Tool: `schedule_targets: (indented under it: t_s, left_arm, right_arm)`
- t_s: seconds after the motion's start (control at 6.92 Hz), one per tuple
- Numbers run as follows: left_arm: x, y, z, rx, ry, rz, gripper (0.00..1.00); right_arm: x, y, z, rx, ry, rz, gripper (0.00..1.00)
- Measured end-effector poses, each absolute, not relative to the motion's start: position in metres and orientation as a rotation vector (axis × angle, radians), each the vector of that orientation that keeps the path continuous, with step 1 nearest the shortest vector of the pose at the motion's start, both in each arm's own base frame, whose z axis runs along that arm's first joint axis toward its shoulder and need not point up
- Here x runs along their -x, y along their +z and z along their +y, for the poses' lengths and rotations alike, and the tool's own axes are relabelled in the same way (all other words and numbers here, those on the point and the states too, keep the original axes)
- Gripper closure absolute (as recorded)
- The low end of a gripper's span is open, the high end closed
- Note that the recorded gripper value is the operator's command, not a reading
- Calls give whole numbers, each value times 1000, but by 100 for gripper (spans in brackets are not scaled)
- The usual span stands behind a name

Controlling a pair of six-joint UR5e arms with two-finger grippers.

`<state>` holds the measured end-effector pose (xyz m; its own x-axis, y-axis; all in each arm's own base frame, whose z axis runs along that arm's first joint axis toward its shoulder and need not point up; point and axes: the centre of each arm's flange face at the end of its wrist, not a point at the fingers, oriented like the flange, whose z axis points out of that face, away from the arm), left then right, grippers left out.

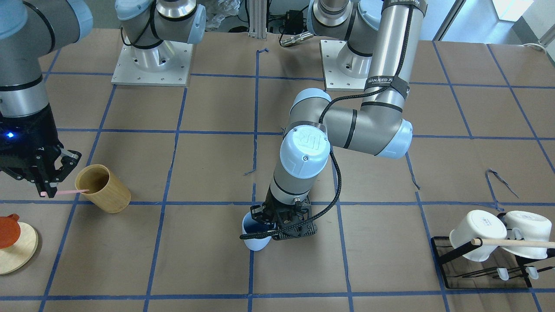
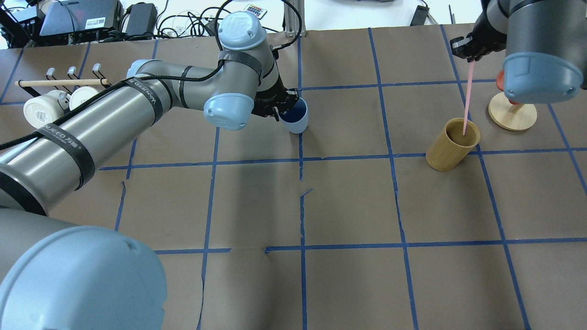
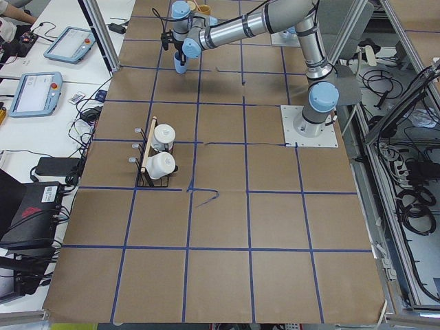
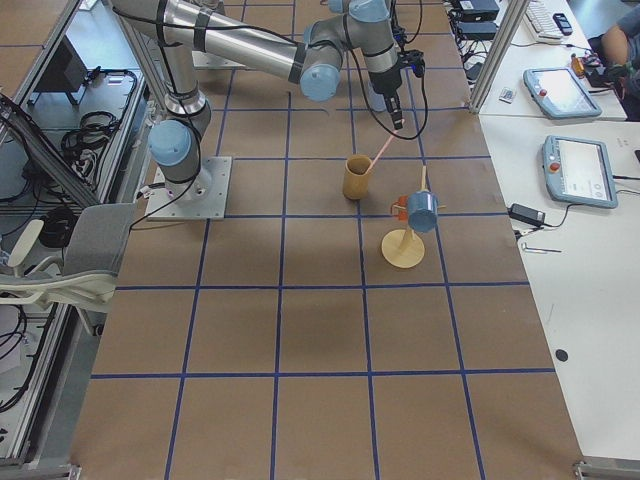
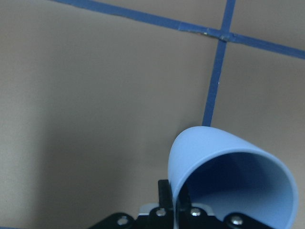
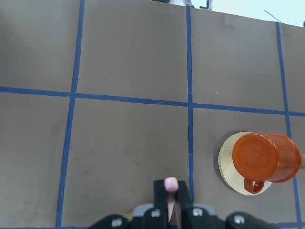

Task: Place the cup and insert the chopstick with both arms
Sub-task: 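Carry the light blue cup toward the table center and lower it with the left gripper, then open and withdraw left gripper while right lifts chopstick from tan cup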

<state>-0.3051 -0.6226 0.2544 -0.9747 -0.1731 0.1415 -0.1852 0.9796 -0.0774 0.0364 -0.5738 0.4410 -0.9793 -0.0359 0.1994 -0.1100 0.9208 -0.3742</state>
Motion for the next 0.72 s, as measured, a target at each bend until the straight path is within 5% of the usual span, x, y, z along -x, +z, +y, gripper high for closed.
schedule_targets:
  t_s: [0.72]
  left_arm:
    - [236, 382, -593, -71, 133, -3024, 0]
  right_arm:
    - [-53, 498, -571, 64, 622, -2999, 100]
